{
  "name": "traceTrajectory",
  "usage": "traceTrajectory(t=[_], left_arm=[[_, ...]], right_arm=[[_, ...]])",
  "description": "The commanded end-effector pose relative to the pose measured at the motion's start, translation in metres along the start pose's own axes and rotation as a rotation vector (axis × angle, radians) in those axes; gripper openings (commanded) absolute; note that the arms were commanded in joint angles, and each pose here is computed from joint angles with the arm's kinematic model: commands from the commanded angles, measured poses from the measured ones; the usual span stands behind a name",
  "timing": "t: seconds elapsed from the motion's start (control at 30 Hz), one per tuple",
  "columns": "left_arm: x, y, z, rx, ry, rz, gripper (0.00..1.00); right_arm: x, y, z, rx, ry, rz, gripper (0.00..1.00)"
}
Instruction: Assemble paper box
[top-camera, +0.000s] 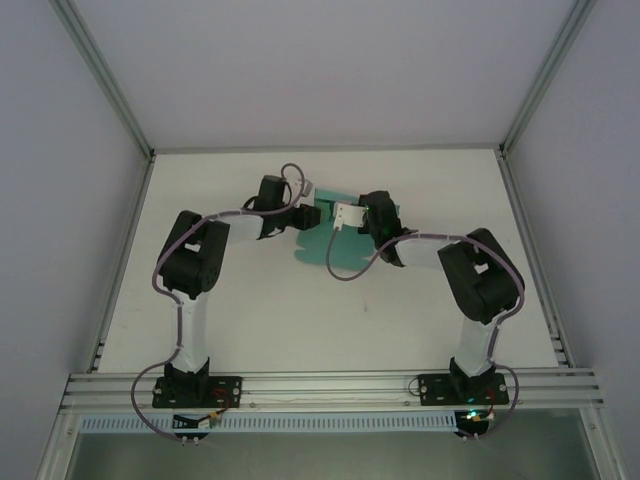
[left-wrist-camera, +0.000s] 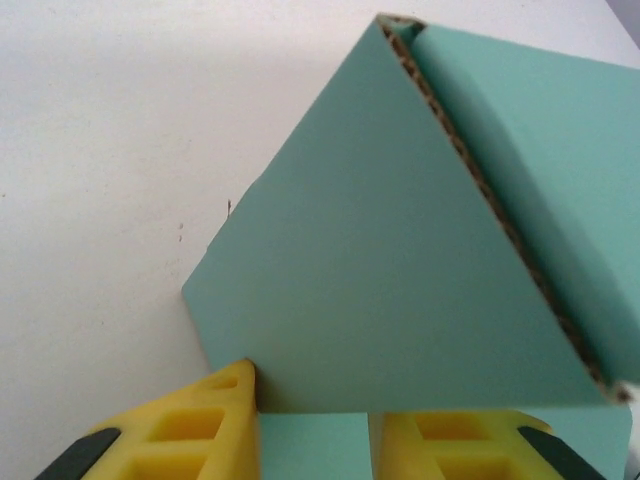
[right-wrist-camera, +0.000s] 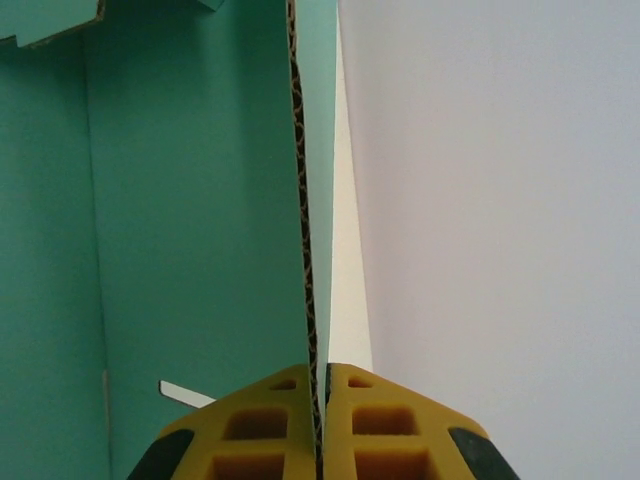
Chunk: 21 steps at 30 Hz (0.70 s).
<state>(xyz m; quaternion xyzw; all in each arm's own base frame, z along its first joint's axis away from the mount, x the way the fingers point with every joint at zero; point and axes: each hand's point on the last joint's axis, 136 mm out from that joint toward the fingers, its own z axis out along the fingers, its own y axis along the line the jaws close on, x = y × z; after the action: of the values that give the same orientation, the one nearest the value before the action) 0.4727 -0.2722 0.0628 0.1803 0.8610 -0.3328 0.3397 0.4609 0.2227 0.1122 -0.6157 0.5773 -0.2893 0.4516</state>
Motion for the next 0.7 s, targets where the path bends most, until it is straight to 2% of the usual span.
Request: traceTrajectory(t=[0.0,0.13,0.2,0.3,0.37,0.5,0.67], left_arm=[[-0.055,-0.051,-0.034,0.076,-0.186,0.100,0.27],[-0.054,-0.063,-0.057,0.079,-0.211,0.075,0.26],[-0.049,-0.074,-0.072,0.089,-0.228,0.065,0.26],[-0.023,-0.077,-0.087,0.005,-0.212,0.078,0.29],[-0.001,-0.071,-0.091,-0.042,-0.183,0.053,0.31],[0.036,-0.064,-0.102,-0.075,-0.179,0.010,0.50],[0.063,-0.044,-0.123,-0.208,-0.159,-0.016,0.67]], right_arm=[[-0.020,0.096,-0.025,-0.368,-0.112,-0.013,0.00],[-0.039,0.073,-0.050,-0.367,-0.152,0.026,0.00],[-0.042,0.077,-0.063,-0.401,-0.136,0.005,0.00],[-0.045,0.084,-0.071,-0.363,-0.113,-0.044,0.00],[-0.051,0.082,-0.070,-0.321,-0.101,-0.013,0.00],[-0.061,0.097,-0.073,-0.280,-0.104,-0.042,0.00],[-0.052,0.107,-0.075,-0.270,-0.074,-0.056,0.00]])
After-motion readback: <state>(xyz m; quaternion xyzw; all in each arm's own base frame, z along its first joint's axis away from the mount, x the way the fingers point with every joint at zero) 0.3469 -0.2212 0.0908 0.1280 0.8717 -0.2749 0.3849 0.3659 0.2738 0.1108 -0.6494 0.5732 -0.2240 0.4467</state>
